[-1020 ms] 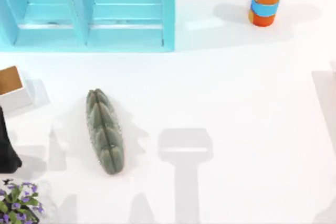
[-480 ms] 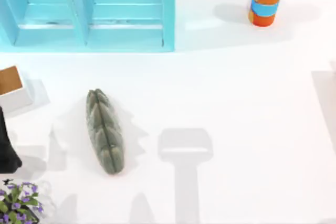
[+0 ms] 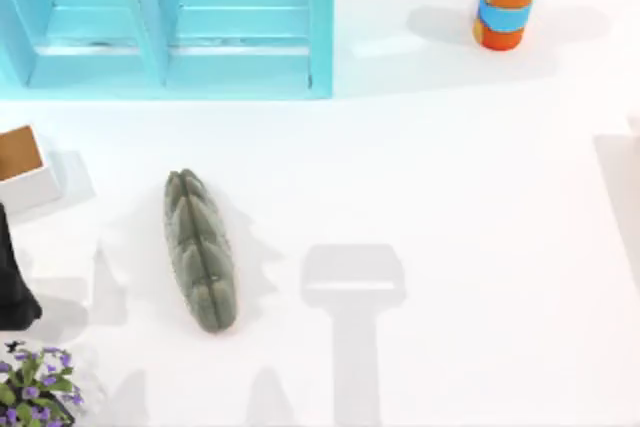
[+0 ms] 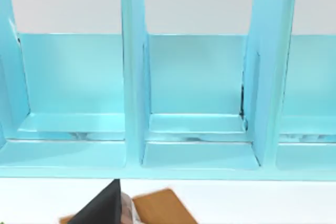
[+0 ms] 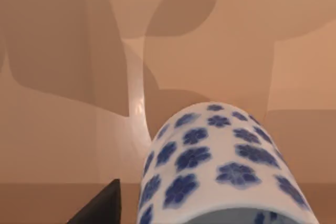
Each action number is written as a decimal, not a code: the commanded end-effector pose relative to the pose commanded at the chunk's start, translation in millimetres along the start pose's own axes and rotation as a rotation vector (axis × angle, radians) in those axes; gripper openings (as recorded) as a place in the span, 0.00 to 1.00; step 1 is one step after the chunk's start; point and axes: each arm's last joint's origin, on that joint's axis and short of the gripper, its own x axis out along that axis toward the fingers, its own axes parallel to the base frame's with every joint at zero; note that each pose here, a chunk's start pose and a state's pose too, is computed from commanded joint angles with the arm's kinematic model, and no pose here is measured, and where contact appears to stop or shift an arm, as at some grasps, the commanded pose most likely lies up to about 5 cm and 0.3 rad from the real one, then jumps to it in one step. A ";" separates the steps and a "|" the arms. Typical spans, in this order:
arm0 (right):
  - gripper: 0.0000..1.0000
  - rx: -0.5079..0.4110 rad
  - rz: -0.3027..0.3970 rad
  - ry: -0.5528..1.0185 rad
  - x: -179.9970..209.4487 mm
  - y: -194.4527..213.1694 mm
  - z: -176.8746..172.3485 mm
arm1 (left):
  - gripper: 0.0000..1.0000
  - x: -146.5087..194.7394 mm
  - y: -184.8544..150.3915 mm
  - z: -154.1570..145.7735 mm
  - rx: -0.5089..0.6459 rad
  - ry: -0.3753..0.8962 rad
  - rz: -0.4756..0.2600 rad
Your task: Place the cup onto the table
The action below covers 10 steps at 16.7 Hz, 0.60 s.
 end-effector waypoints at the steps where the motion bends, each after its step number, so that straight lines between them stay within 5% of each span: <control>1: 1.00 0.000 0.000 0.000 0.0 0.0 0.0 | 1.00 0.0 0.0 0.0 0.000 0.000 0.000; 10: 0.32 0.000 0.000 0.000 0.0 0.0 0.0 | 1.00 0.0 0.0 0.0 0.000 0.000 0.000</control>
